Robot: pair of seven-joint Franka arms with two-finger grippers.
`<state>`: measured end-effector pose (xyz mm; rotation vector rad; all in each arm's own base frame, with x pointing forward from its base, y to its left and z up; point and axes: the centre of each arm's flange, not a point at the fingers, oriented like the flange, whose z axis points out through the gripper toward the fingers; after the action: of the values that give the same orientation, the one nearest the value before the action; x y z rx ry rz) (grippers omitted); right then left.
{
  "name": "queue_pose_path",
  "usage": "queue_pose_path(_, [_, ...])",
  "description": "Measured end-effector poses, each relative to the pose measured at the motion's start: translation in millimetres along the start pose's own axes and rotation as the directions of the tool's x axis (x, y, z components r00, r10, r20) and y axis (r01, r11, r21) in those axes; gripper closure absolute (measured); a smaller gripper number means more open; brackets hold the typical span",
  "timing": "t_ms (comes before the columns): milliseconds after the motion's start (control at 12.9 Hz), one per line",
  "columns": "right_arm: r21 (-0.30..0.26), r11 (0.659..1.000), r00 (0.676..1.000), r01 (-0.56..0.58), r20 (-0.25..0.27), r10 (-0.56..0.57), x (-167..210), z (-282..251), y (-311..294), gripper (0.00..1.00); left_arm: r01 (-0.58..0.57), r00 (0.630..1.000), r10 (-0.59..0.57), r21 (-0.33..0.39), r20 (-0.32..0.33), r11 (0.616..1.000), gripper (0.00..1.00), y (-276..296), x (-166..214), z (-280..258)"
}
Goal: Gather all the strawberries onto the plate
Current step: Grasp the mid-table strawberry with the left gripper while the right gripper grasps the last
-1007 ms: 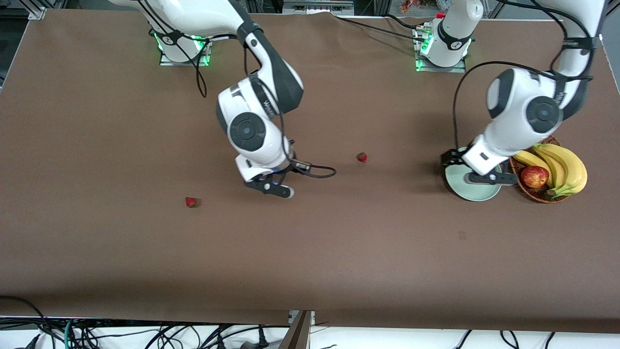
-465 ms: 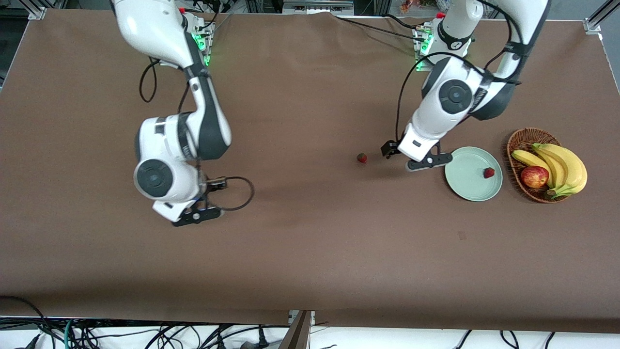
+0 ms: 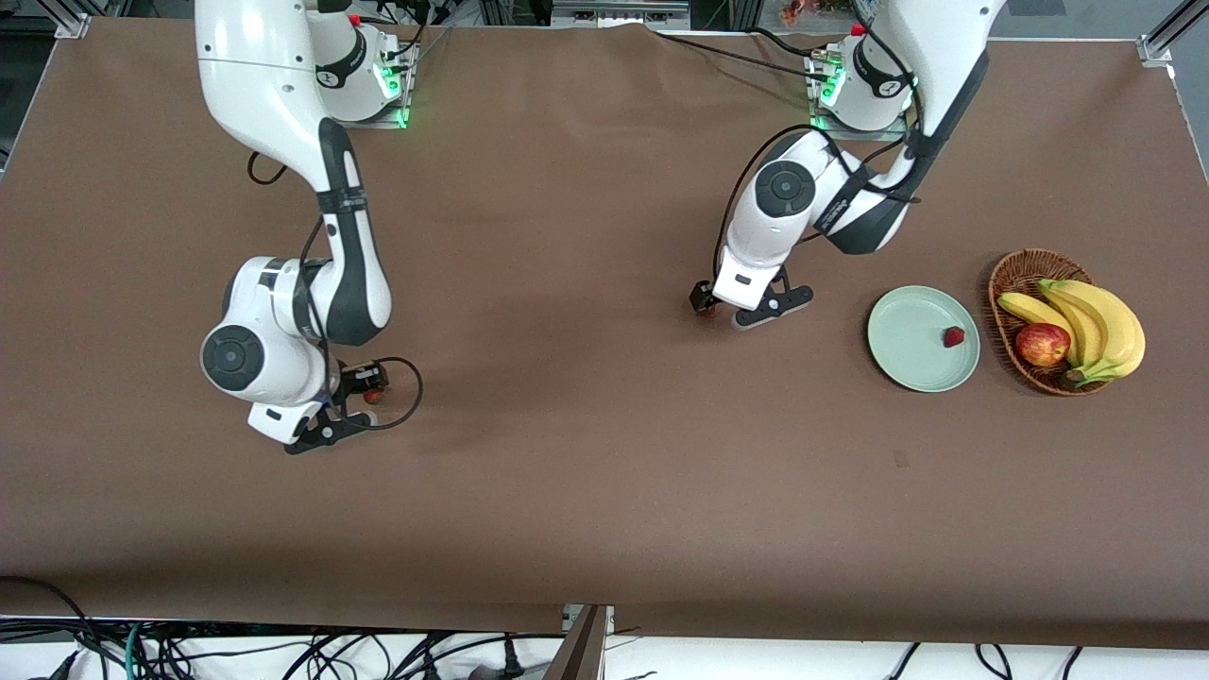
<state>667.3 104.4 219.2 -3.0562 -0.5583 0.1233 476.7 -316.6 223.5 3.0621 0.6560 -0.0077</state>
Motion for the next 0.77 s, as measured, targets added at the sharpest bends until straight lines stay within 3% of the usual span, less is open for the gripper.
queue_pose_path(310, [0.044, 0.999, 0.999, -0.022, -0.043, 0.024, -7.6, 18.6, 17.2, 0.31, -0.002, 1.000, 0.003, 0.030, -0.017, 1.000, 0.00, 4.0, -19.8, 52.9])
queue_pose_path(542, [0.100, 0.994, 0.998, -0.054, -0.037, 0.058, -9.7, 23.4, 11.6, 0.31, 0.001, 1.000, 0.000, 0.006, -0.030, 1.000, 0.02, 14.6, -13.2, 47.7])
queue_pose_path(620, [0.117, 0.991, 0.998, -0.063, -0.020, 0.066, -11.3, 24.5, 9.3, 0.31, 0.002, 0.999, -0.002, -0.002, -0.036, 1.000, 0.07, 18.0, -10.8, 44.1])
queue_pose_path(774, [0.134, 0.988, 0.997, -0.075, 0.006, 0.075, -13.7, 26.0, 6.3, 0.31, 0.002, 0.999, -0.003, -0.007, -0.039, 1.000, 0.30, 20.8, -10.0, 42.3])
